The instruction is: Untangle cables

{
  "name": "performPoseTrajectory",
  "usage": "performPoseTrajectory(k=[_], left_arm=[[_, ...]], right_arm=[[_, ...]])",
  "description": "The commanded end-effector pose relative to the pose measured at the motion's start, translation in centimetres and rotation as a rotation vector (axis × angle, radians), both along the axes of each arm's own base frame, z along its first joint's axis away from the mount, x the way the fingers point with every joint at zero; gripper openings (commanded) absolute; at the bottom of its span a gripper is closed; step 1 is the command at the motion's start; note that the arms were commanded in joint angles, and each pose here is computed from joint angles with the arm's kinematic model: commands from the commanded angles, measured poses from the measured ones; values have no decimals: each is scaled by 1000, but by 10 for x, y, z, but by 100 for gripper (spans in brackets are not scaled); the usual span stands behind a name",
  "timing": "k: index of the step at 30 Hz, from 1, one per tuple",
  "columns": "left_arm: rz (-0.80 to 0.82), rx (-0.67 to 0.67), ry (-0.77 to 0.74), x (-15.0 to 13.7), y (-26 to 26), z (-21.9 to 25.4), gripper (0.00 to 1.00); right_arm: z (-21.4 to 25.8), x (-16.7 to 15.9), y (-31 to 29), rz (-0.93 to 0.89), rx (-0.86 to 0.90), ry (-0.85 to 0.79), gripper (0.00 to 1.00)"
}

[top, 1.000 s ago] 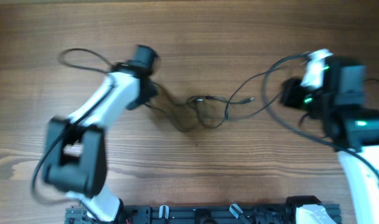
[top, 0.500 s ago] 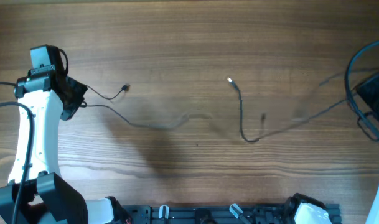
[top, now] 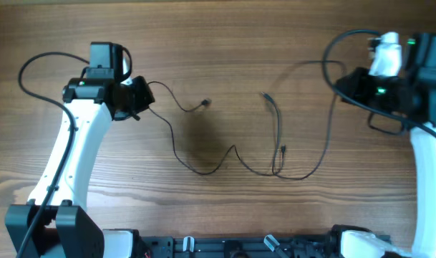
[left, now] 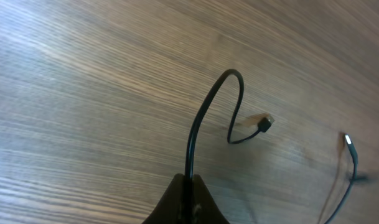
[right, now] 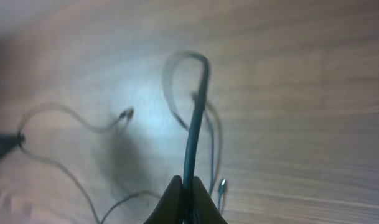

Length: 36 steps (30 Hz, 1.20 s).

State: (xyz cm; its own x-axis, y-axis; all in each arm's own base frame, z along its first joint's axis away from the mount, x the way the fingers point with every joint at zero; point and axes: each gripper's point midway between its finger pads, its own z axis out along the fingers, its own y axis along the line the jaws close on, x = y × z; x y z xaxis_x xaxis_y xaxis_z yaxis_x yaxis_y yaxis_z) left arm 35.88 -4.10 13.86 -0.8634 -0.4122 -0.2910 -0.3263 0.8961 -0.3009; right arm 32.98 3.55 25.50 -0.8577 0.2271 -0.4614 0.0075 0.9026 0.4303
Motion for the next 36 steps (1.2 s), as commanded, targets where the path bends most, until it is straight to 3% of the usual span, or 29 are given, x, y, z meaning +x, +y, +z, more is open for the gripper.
performPoseTrajectory(k=[1, 7, 14, 19, 23, 26, 32, 36], left_arm=[[-57, 0, -28, 2, -9, 6, 4], [-57, 0, -23, 1, -9, 5, 4], [-57, 0, -24, 1, -9, 4, 4], [-57, 0, -24, 1, -9, 4, 4], [-57, 0, -24, 1, -9, 4, 4], [-57, 0, -24, 1, -9, 4, 4], [-57, 0, -24, 1, -9, 4, 4], [-57, 0, -24, 1, -9, 4, 5]], right_arm=[[-46, 9, 19, 89, -86, 135, 5], [-123, 17, 29, 133, -117, 375, 8], [-194, 1, 53, 212, -99, 612, 10], [-211, 5, 76, 280, -176, 553, 12], [-227, 17, 65, 213, -351, 493, 17], [-242, 15, 74, 237, -373, 458, 21], [-263, 14, 80, 234, -418, 402, 41], [-266, 23, 78, 225, -440, 361, 38]])
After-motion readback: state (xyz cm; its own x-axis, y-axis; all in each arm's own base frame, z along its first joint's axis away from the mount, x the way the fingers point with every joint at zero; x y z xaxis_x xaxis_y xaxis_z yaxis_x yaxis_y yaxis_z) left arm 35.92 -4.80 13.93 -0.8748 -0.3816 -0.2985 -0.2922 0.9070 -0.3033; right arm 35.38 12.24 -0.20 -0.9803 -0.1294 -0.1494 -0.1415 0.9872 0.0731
